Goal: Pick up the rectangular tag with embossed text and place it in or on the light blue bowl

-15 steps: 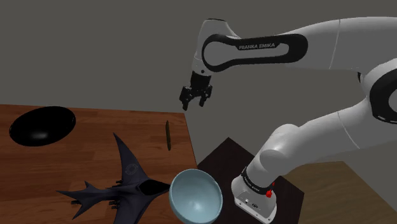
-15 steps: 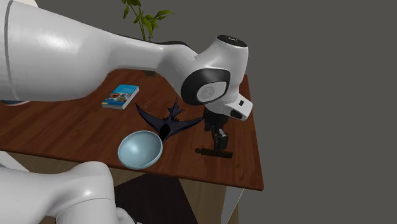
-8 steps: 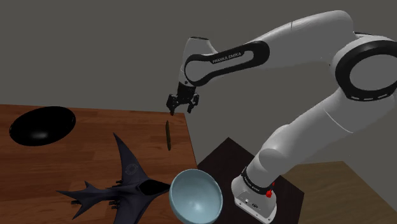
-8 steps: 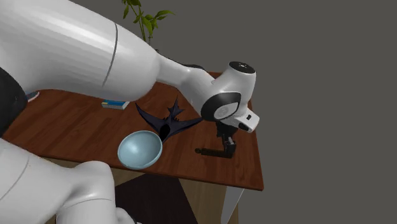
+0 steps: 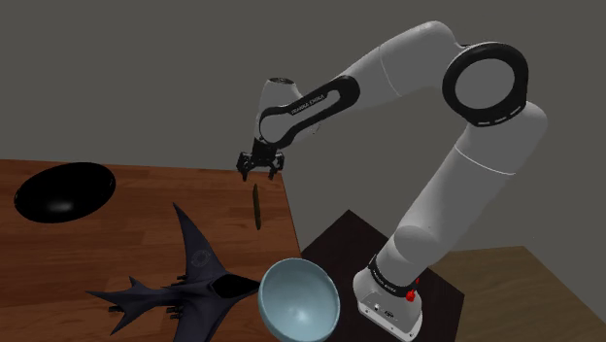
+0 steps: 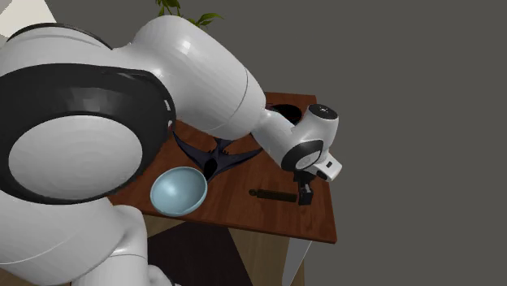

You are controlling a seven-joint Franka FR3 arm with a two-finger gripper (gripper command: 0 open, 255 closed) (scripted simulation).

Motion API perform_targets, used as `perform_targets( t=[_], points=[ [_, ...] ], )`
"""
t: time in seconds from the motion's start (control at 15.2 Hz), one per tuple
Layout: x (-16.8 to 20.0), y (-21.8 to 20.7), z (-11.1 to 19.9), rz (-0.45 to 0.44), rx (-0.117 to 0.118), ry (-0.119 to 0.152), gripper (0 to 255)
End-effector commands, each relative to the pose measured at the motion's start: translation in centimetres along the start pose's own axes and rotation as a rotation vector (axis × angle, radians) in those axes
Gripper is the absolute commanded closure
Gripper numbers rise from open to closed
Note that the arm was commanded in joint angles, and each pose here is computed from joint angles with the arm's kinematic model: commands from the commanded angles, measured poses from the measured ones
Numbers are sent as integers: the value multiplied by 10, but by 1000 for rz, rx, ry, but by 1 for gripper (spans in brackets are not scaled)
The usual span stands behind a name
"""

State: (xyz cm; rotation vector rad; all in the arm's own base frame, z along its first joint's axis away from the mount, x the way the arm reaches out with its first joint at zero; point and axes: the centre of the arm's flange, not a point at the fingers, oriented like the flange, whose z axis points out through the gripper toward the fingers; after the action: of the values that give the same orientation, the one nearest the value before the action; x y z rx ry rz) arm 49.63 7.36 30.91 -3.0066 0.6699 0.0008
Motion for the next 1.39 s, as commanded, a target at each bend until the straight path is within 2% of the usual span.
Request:
perform_targets(
  t=[0.0,0.4,0.92,0.99,1.32],
  points=[
    [4,-2,13,12,2,4,0],
    [4,-3,48,12,2,4,0],
    [4,-3,48,12,2,4,0],
    [4,-3,48,12,2,4,255],
    [4,-3,48,12,2,4,255]
  ],
)
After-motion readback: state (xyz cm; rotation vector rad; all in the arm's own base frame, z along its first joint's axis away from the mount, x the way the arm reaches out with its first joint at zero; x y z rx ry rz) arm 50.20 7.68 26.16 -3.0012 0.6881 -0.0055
